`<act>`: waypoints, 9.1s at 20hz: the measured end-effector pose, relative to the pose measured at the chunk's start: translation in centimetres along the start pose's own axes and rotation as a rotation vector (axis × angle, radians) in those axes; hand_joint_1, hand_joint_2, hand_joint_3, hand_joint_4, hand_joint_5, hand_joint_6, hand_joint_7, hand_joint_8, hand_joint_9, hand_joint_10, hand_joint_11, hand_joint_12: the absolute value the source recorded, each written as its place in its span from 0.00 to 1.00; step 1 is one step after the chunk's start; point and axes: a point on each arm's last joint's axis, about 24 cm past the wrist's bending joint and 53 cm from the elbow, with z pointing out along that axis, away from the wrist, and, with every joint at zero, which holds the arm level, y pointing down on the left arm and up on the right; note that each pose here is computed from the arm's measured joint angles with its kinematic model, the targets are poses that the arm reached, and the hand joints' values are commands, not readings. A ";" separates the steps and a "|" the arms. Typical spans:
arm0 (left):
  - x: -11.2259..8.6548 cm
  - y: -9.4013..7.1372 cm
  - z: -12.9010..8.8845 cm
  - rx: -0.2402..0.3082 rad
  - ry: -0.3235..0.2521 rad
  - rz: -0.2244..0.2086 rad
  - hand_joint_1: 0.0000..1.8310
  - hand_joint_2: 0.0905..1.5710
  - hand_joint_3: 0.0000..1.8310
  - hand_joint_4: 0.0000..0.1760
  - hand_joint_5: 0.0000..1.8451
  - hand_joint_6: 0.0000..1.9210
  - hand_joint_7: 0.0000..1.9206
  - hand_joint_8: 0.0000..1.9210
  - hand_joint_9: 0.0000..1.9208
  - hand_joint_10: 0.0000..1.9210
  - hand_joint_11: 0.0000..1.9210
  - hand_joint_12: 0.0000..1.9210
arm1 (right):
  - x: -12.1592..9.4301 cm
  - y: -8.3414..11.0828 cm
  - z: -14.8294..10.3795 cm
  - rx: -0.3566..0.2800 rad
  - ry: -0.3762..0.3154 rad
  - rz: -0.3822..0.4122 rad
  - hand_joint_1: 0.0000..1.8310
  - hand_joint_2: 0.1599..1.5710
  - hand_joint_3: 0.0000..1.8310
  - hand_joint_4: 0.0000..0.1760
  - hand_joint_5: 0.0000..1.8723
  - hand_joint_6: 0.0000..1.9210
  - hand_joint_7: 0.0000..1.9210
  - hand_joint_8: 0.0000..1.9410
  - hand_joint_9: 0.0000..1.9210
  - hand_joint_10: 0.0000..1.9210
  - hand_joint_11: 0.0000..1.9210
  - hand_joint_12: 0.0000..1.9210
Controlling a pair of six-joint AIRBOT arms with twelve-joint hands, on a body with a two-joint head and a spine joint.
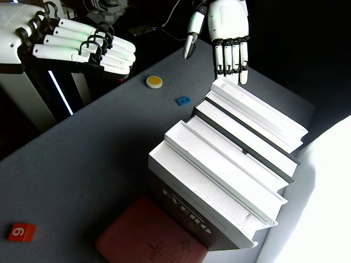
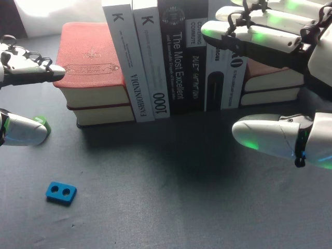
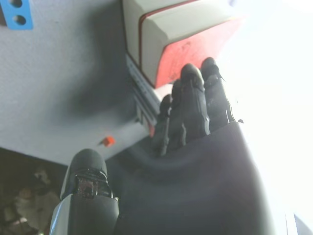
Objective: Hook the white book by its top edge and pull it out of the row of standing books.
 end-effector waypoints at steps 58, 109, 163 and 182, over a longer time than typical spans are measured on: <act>1.8 -3.0 0.2 0.064 0.051 0.026 0.00 0.73 0.00 0.00 0.00 0.00 0.00 0.00 0.00 0.00 0.00 0.00 | -1.2 -0.1 0.2 -0.008 -0.056 -0.068 0.00 0.70 0.00 0.00 0.00 0.00 0.00 0.00 0.00 0.00 0.00 0.00; 0.6 -3.3 0.5 0.059 -0.007 0.012 0.00 0.73 0.00 0.00 0.00 0.00 0.00 0.00 0.00 0.00 0.00 0.00 | -0.7 -10.7 7.2 0.250 -0.291 -0.320 0.00 0.72 0.00 0.00 0.02 0.01 0.00 0.00 0.00 0.00 0.00 0.00; 0.5 -2.9 0.3 0.050 -0.010 -0.005 0.00 0.74 0.00 0.00 0.00 0.00 0.00 0.00 0.00 0.00 0.00 0.00 | 4.2 -5.7 -1.6 0.271 -0.010 -0.482 0.00 0.72 0.00 0.00 0.02 0.00 0.01 0.00 0.00 0.00 0.00 0.00; 0.6 -2.9 0.3 0.050 -0.007 -0.008 0.00 0.74 0.00 0.00 0.00 0.00 0.00 0.00 0.00 0.00 0.00 0.00 | 7.5 -5.7 -3.2 0.237 0.112 -0.551 0.00 0.71 0.00 0.00 0.02 0.00 0.00 0.00 0.00 0.00 0.00 0.00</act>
